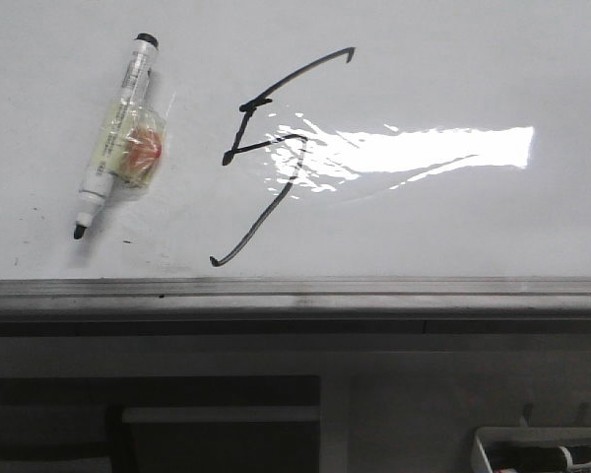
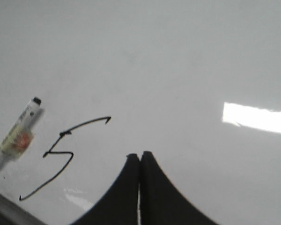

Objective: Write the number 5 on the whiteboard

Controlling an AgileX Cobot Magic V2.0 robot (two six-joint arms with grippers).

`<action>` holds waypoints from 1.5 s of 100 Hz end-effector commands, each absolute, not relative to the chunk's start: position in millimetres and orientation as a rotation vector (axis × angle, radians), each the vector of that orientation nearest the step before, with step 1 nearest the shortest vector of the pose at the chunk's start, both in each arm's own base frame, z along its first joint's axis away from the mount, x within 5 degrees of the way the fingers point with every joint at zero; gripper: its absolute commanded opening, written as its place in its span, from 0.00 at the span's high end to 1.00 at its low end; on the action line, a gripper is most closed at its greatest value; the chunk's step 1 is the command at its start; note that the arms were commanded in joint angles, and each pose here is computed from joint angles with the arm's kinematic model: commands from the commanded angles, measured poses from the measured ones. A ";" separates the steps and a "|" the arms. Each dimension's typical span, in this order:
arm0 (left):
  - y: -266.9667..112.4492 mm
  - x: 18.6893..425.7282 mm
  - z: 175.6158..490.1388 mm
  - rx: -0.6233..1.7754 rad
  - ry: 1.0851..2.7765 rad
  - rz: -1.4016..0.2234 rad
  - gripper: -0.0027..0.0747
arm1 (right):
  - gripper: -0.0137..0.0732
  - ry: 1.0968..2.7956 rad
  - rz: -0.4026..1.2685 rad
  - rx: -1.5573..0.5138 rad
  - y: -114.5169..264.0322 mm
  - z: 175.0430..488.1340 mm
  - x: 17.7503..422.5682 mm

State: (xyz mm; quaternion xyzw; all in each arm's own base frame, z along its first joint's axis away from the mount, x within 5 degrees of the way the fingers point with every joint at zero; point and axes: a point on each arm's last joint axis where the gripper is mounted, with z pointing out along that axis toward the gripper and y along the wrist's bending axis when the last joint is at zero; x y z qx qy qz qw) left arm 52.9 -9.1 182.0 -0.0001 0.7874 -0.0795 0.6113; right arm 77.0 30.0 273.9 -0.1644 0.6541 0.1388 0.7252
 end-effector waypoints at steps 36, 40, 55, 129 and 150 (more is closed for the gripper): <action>-8.5 52.8 182.4 -0.029 1.754 -0.200 0.99 | 0.92 1.726 0.335 -0.287 32.0 222.2 77.2; -8.5 52.8 182.4 -0.029 1.754 -0.200 0.99 | 0.92 1.793 0.340 -0.236 28.6 215.1 74.0; -8.5 52.8 182.4 -0.029 1.754 -0.200 0.99 | 0.92 1.798 0.298 -0.138 19.2 186.8 65.9; -8.5 52.8 182.4 -0.029 1.754 -0.200 0.99 | 0.92 1.852 0.118 -0.011 4.5 172.4 58.4; -8.5 52.8 182.4 -0.029 1.754 -0.200 0.99 | 0.92 1.782 0.116 -0.015 3.8 176.2 54.6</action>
